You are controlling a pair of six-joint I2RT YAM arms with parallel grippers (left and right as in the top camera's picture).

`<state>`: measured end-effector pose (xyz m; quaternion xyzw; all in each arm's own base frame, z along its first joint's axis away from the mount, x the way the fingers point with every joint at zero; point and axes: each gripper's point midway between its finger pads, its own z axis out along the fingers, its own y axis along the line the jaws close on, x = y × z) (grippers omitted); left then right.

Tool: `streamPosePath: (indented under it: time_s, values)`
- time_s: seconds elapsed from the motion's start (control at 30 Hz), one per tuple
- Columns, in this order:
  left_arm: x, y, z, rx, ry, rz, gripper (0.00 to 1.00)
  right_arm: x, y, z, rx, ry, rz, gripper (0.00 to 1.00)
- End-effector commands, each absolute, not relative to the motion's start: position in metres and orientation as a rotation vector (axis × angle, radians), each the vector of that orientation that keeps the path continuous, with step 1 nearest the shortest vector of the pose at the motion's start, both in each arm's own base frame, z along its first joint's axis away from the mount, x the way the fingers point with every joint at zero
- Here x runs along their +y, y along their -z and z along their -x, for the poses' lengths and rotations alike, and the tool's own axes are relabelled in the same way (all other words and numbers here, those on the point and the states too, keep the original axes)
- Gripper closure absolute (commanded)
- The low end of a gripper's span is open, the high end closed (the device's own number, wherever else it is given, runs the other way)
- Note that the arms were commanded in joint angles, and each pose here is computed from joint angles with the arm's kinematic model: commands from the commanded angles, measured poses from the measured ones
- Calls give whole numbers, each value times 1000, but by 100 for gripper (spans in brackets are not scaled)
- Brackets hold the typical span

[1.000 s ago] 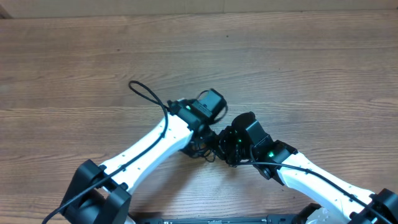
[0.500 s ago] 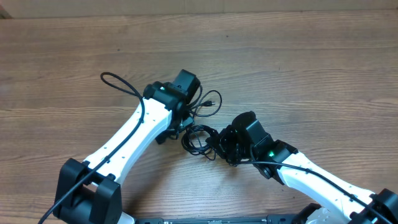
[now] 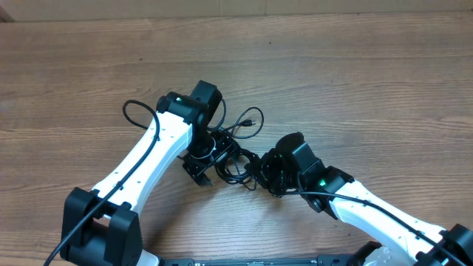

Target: Untangle cables

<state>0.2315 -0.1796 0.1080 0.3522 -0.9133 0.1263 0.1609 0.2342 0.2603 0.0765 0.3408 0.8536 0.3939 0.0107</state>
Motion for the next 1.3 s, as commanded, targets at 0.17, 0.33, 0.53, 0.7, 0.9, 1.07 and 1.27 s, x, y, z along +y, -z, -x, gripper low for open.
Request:
streamPosePath:
  time_s: [0.17,0.33,0.53,0.7,0.9,1.07,1.27]
  values:
    - [-194,-110,-227,-2522,-352,-1124,20,265,-92,-245,2616,-1265,-1053,96]
    - [-193,-103,-220,-2495,-275,-1211,24,266,-92,-245,2621,-1271,-1051,96]
    - [-190,-98,-220,-2484,-210,-1317,39,267,-92,-244,2627,-1278,-1048,96]
    - [-189,-93,-221,-2521,-182,-1335,41,267,-93,-244,2626,-1278,-1048,96]
    - [-195,-77,-215,-2515,-154,-1391,43,267,-93,-243,2628,-1280,-1047,96]
    - [-200,-76,-223,-2537,-206,-1388,65,267,-93,-243,2630,-1282,-1046,96]
    - [-194,-74,-230,-2579,-187,-1415,95,268,-93,-243,2634,-1283,-1033,96]
